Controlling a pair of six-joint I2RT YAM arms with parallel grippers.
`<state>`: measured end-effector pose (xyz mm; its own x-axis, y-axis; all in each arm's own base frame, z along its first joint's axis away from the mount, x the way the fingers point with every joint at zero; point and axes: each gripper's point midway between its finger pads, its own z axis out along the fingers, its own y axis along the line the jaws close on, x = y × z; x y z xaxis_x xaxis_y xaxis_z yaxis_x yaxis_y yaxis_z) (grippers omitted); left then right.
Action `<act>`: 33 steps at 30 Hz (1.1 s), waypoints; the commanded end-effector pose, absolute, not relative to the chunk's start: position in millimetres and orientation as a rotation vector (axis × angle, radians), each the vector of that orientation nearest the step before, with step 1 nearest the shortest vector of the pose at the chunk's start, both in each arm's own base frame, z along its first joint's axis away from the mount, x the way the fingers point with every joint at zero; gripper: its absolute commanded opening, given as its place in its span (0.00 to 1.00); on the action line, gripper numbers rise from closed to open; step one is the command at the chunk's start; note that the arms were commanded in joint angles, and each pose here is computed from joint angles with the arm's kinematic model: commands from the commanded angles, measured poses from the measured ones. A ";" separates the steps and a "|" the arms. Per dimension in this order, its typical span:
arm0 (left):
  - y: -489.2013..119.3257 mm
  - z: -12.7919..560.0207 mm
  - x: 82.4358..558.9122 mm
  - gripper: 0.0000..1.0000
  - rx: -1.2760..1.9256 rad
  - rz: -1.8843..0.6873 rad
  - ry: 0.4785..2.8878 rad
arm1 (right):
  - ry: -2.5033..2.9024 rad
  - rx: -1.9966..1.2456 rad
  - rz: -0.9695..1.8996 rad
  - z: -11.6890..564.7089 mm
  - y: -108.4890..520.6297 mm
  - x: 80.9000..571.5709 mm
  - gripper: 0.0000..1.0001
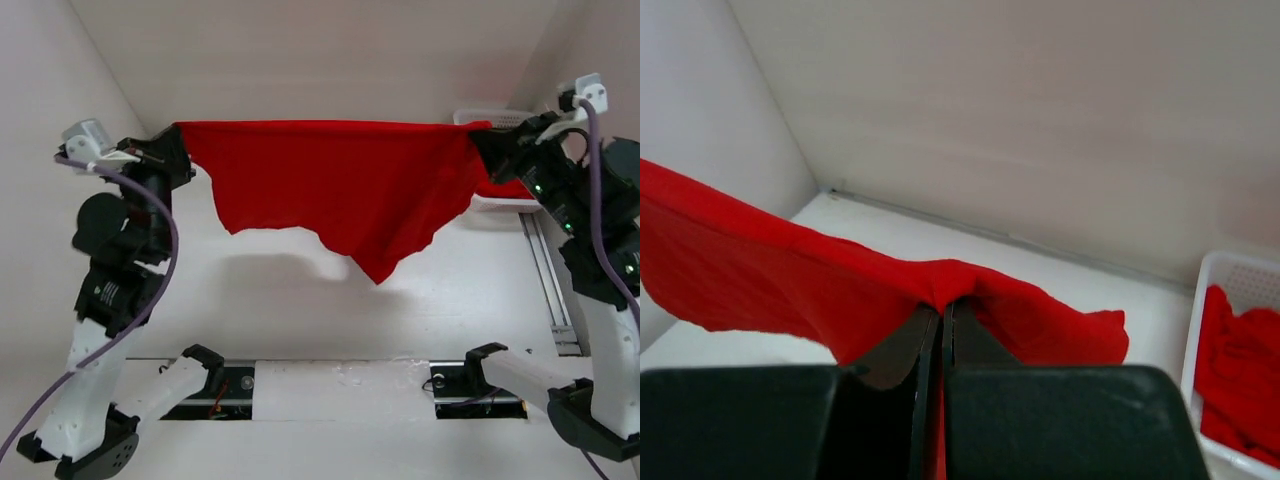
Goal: Fold and stack the t-shirts
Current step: Flatten out the tshirt
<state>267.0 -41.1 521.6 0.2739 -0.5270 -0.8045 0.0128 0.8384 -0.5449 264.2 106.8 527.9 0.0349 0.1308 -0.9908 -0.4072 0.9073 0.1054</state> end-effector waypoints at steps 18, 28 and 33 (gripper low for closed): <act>9.9 691.3 83.3 0.00 -0.148 -0.407 0.755 | 0.697 -0.168 0.316 712.6 23.9 16.9 0.00; -26.6 645.4 168.8 0.00 -0.157 -0.404 0.962 | 0.928 -0.587 0.565 670.0 124.4 101.7 0.00; -43.8 591.1 236.3 0.00 -0.231 -0.378 1.104 | 1.041 -0.670 0.799 628.0 165.7 177.7 0.00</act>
